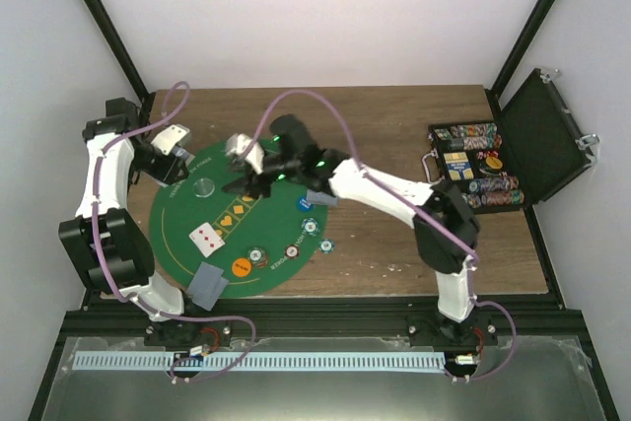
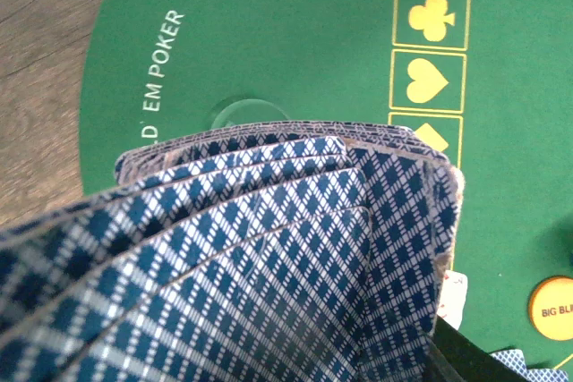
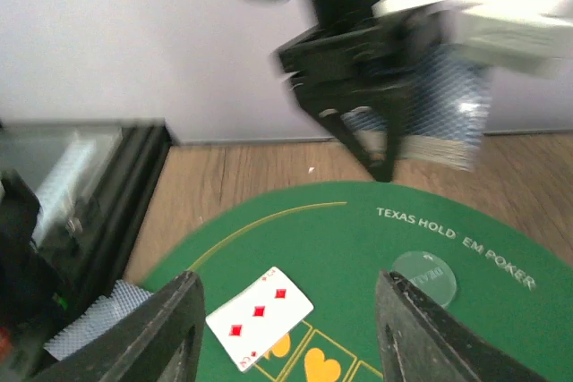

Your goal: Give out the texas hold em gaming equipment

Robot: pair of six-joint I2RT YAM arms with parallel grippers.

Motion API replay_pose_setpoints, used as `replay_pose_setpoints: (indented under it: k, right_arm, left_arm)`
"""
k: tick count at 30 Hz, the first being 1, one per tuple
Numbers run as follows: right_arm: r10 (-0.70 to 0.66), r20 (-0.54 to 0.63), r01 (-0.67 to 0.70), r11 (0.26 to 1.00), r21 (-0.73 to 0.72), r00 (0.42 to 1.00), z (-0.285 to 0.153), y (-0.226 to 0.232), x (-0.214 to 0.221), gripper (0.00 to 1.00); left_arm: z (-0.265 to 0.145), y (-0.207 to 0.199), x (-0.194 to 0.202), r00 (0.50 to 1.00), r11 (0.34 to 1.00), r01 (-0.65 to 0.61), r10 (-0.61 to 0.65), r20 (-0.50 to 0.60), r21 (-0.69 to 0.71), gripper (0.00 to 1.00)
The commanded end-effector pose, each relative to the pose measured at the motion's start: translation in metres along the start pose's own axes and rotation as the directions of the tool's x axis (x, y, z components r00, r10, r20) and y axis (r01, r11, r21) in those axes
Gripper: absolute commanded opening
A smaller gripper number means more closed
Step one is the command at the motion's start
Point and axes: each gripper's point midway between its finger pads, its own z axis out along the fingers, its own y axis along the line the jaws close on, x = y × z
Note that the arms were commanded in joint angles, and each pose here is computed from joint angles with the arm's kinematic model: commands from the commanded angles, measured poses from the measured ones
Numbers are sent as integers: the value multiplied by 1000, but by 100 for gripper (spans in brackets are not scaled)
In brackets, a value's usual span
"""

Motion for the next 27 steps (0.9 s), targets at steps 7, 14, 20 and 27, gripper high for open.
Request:
replay_pose_setpoints:
  k: [7,14,20,27]
  right_arm:
    - [600,191,-589,800,-116,777,-96,-63,-19,58]
    - [727,153,-700,686,-199,669,-90,-72,-11,59]
    - [768,111,-720,632,-285,630,-79,-70,-7,61]
    - [757,77,-693,630,-351,649,-66,-64,-5,67]
  left_arm:
    - [-10,-67,-22,977,969,-209,204,55,134,48]
    - [-18,-135,-30,904,883,-428,417,96,193,48]
    - [-19,-158,-29,880,846,-472,470,72,248,46]
    - [-14,-170,-26,862,822,-498,505,51,276,45]
